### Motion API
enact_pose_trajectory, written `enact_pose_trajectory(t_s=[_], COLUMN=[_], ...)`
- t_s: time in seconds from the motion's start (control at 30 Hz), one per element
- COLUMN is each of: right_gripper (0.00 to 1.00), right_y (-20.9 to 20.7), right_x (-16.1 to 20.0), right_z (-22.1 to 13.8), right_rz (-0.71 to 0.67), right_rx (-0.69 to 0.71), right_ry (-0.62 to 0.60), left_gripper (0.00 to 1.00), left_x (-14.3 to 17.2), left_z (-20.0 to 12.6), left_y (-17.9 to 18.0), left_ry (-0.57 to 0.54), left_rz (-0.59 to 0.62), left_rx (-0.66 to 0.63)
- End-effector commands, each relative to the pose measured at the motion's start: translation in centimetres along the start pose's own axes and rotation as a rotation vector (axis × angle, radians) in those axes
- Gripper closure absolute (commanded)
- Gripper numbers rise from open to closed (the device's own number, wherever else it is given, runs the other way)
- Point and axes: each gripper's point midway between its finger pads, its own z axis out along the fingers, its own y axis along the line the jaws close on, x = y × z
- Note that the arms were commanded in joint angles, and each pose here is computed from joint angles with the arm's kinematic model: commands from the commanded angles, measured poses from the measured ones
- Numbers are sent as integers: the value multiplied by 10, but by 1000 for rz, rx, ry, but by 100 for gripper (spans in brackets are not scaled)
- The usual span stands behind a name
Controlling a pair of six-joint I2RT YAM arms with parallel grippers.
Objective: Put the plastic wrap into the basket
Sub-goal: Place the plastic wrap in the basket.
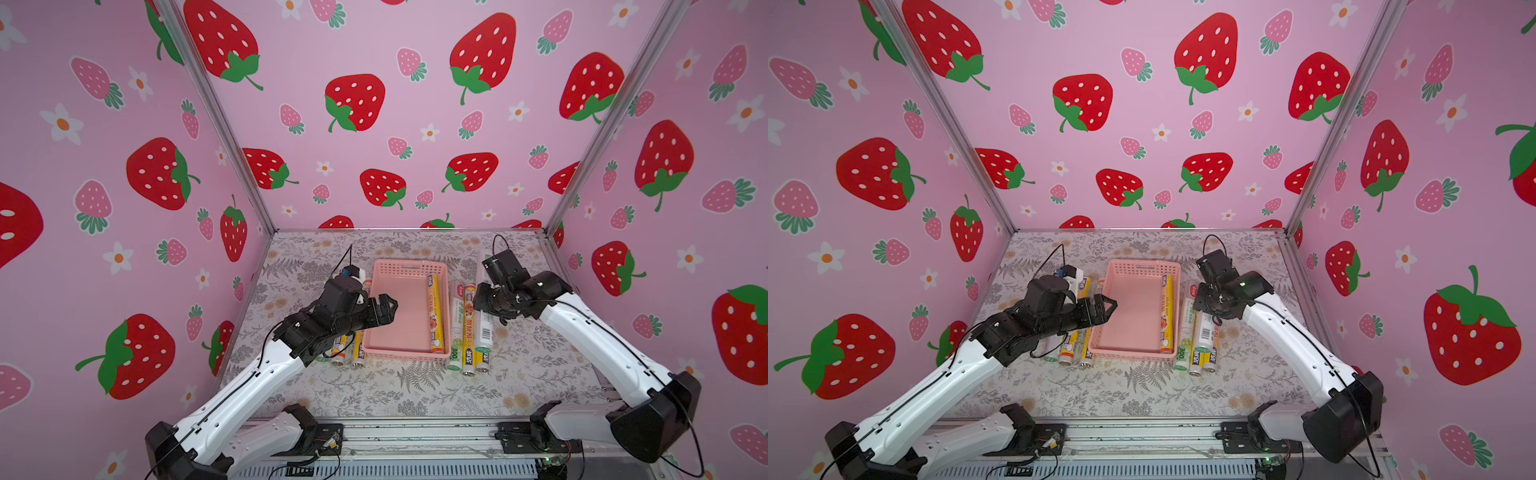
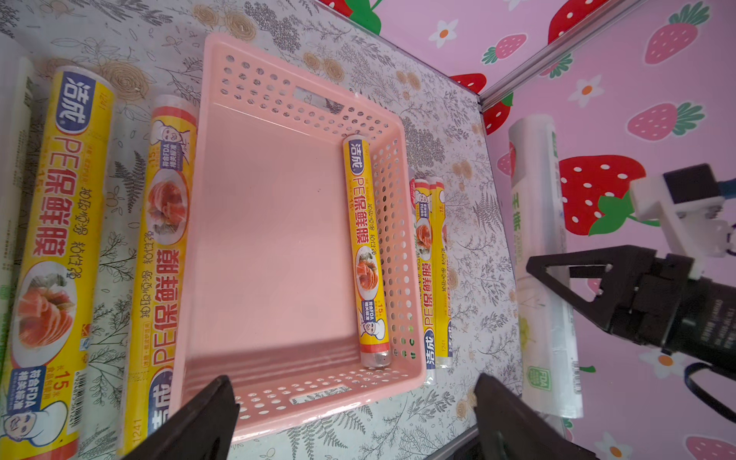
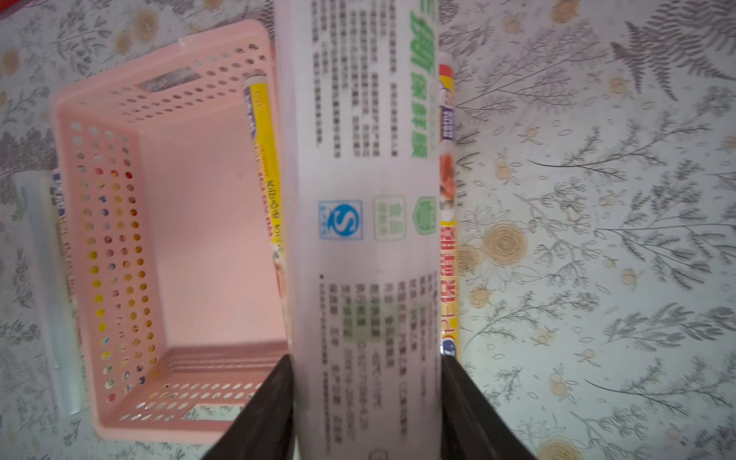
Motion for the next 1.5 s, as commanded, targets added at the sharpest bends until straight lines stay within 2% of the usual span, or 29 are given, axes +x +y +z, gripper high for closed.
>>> enact_pose_trajectory(t_s=[0.0,0.17,0.37,0.5,0.83,1.1,1.3,1.47], right_gripper=[74,74,75,75,75,73,67,57], right_y=[53,117,141,151,141,138,134,132], right_x=[-13,-11,-5,4,23,41,54,59], right_z=[5,27,75,95,134,149,157,157], right_rz=[11,-49,3,13,-17,-46,-71,-78], right_rx=[-113,-176,-201,-207,-122,-102,-69,-50], right_ry=[-60,-69,-38,-15,23,56,85,89], left_gripper=[2,2,1,0,0,0,0,1], left_x=[-9,6,7,12,11,18,26,28], left_z=[-6,-9,-32,-37,-40,-25,-15,-11], left_y=[-7,17,36,45,47,56,57,54], left_ry=[-29,-43,-126,-127,-120,-46,-7,15], left_rz=[23,-7,-12,-7,53,14,-3,4], left_rx=[23,-16,-48,-59,-71,-126,-123,-110])
